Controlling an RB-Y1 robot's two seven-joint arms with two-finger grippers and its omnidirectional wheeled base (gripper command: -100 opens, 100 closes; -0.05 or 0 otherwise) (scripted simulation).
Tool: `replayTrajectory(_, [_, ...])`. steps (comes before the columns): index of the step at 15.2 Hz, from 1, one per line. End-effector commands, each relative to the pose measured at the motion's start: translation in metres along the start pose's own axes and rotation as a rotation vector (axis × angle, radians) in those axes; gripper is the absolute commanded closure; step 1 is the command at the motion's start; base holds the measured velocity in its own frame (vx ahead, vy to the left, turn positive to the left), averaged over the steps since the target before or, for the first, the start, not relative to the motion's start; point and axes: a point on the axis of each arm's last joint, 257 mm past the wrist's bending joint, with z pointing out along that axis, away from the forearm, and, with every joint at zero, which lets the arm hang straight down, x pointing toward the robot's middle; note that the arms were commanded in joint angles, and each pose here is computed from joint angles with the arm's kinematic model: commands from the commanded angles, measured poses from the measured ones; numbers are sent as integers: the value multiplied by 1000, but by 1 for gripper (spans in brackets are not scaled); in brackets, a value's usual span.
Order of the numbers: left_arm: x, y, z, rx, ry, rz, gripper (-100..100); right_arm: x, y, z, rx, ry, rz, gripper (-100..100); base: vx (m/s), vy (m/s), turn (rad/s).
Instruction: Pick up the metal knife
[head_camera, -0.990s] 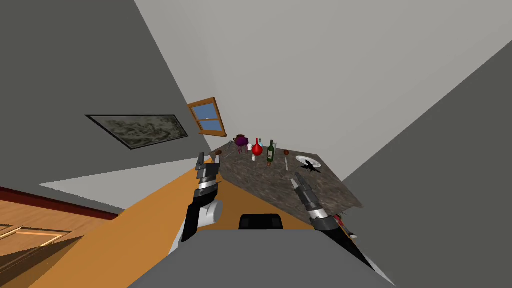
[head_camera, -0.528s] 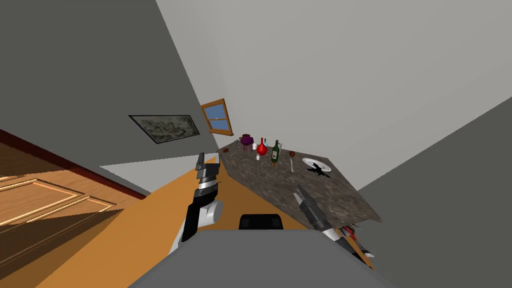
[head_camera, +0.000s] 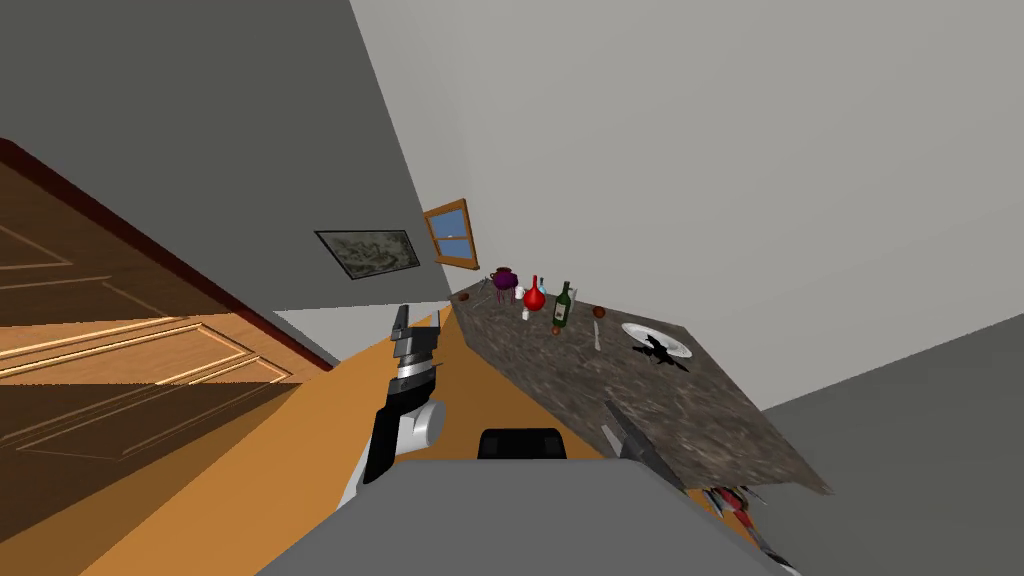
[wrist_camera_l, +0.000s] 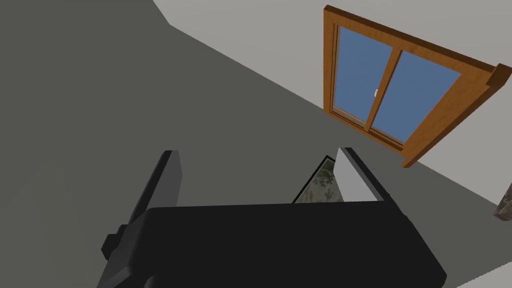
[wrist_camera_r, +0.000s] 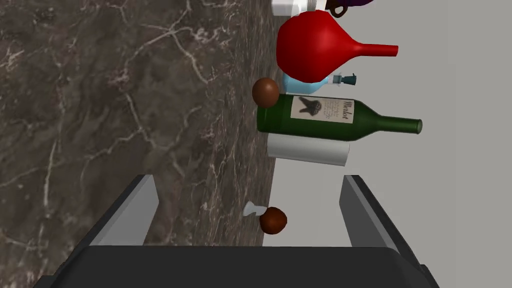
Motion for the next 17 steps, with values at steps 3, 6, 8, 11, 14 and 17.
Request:
replayTrajectory(3, [0,0,0,0,0,0,0,-1,-39,-35,141,11,51,-100,1,-10,218])
replayTrajectory(6, [0,0,0,0,0,0,0,-3,-61,-61,233,21,77,-100,7,-12,220])
replayTrajectory(8, [0,0,0,0,0,0,0,-5,-64,-66,256,41,67,-100,11,-14,220])
replayTrajectory(11, [0,0,0,0,0,0,0,-8,-84,-94,350,46,93,-100,17,-15,231])
replayTrajectory(14, [0,0,0,0,0,0,0,-13,-102,-124,444,48,117,-100,19,-15,241])
replayTrajectory(17, [0,0,0,0,0,0,0,-19,-117,-153,538,47,138,-100,23,-15,226])
